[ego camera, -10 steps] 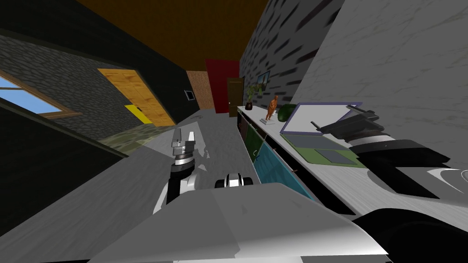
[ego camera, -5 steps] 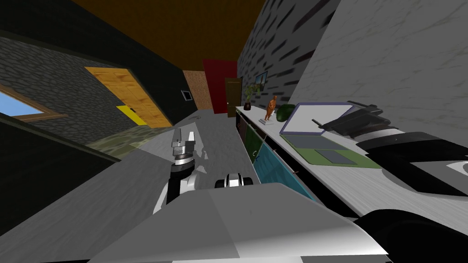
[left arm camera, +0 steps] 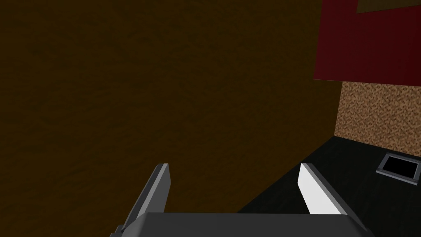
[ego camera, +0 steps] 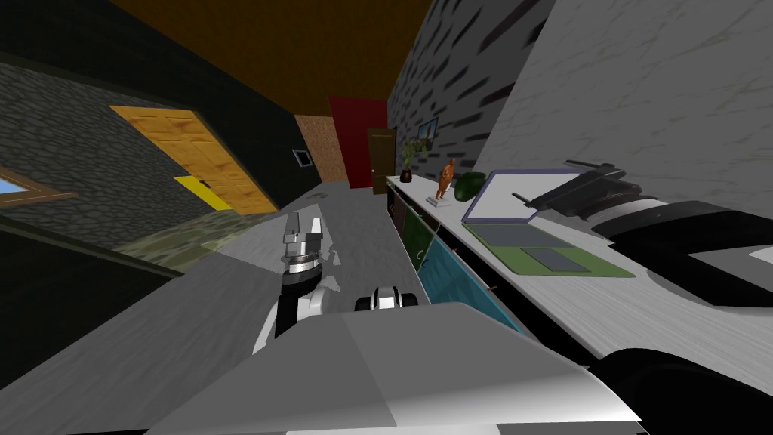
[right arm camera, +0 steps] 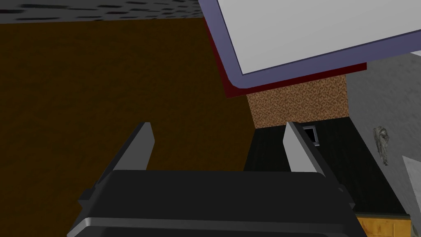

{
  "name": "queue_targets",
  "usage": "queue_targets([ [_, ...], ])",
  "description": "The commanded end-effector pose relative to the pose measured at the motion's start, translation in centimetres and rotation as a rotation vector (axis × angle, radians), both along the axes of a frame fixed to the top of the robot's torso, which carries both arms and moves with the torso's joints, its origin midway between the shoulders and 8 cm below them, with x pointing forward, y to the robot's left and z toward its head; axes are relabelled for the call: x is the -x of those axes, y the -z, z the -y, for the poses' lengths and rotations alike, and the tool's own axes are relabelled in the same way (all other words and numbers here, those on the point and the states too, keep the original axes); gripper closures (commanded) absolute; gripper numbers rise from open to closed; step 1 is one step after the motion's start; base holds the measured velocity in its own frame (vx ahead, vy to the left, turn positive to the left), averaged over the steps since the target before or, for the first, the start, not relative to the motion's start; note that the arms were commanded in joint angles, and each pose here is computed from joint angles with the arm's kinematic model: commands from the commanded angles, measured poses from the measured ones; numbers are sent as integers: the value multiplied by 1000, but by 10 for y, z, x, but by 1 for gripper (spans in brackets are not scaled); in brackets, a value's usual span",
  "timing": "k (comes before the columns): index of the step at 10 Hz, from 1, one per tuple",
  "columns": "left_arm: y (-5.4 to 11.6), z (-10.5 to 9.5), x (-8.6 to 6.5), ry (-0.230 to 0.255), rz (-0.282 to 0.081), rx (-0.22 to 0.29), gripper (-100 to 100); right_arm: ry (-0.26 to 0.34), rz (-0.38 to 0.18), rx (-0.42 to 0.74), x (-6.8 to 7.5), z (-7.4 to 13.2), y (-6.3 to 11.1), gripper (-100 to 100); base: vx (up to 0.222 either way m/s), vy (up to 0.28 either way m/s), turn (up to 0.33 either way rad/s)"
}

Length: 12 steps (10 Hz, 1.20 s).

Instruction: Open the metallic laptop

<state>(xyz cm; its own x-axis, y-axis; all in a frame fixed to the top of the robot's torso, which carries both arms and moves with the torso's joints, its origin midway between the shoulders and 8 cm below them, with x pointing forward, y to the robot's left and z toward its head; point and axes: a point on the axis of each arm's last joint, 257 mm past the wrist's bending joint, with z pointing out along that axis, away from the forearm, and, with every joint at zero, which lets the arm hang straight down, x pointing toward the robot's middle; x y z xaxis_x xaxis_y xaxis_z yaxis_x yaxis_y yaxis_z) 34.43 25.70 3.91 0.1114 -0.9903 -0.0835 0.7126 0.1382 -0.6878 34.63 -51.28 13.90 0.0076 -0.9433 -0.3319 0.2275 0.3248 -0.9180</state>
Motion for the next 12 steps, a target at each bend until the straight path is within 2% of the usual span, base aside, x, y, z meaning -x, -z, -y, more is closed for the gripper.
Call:
queue_targets([
  [1, 0, 0, 0, 0, 0, 0, 0, -13, -33, -6, -12, -3, -5, -100, 55, 12, -68],
  [12, 0, 0, 0, 0, 0, 0, 0, -60, -155, -90, -65, -22, -6, -100, 47, 18, -62],
])
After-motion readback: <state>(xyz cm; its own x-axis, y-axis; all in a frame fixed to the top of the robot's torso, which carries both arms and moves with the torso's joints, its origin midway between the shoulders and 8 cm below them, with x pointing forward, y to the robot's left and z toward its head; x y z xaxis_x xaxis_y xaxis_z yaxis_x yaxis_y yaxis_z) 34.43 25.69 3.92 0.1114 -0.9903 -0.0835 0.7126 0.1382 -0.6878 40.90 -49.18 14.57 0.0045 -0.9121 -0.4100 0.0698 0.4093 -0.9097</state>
